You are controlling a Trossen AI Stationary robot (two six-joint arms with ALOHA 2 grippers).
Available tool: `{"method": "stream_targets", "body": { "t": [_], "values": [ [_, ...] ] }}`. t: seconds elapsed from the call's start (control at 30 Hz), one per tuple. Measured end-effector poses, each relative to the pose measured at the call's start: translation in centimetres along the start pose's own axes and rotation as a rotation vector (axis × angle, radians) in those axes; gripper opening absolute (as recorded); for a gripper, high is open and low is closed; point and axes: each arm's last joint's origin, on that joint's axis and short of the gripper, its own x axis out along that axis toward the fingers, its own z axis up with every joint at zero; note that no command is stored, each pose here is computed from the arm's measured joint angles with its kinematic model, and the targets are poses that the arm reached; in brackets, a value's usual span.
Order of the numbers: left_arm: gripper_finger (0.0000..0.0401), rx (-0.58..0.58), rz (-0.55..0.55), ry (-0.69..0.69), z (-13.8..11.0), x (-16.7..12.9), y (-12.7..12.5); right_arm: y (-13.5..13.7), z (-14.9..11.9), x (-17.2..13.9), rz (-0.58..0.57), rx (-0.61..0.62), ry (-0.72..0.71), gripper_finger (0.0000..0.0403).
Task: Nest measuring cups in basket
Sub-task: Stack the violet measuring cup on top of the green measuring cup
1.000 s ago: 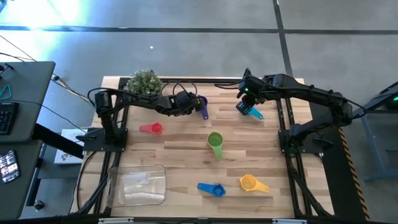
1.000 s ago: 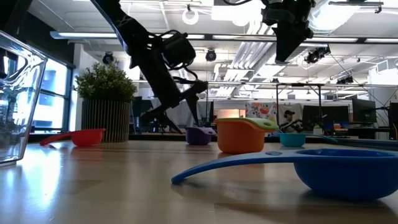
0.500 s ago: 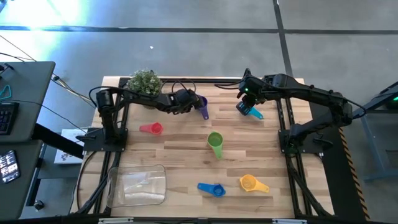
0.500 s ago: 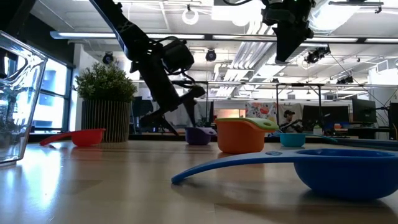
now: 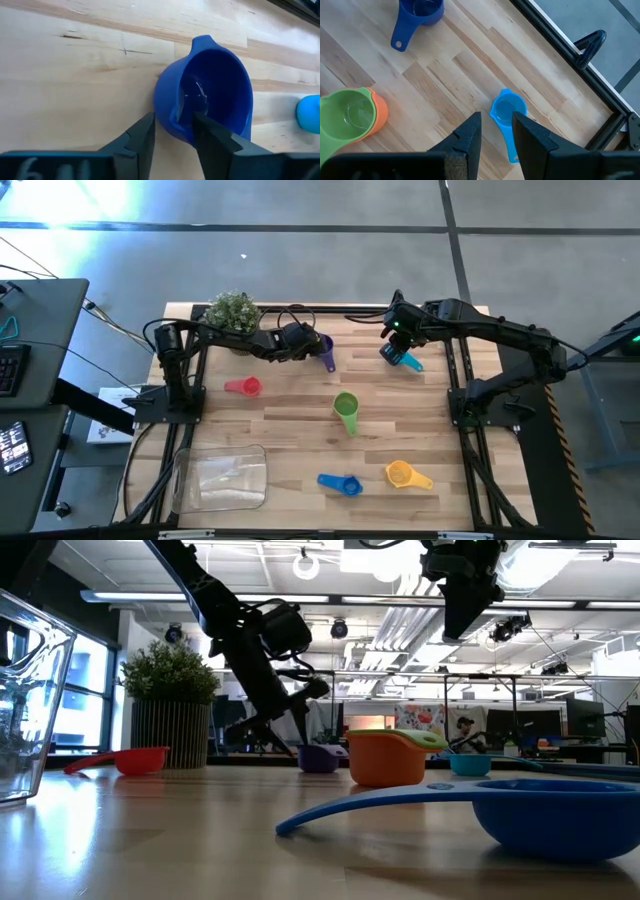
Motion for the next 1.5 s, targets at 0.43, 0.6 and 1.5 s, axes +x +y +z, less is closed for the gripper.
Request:
{"method": "stream_targets", "body": {
  "t": [0.43, 0.6, 1.5],
  "values": [
    [0.0083, -0.008, 0.002, 0.009, 1.3, 0.3, 0.5, 0.0, 0.0, 0.0, 0.000, 0.009, 0.001, 0.0101],
    [0.0070, 0.003, -0.003, 0.009, 1.4, 0.4, 0.5, 0.0, 0.0, 0.0, 0.001, 0.009, 0.001, 0.0101],
    [0.0005, -0.013, -0.183, 0.092, 0.7, -0.1, -1.2, 0.0, 0.0, 0.0, 0.000, 0.009, 0.000, 0.0101]
  ]
}}
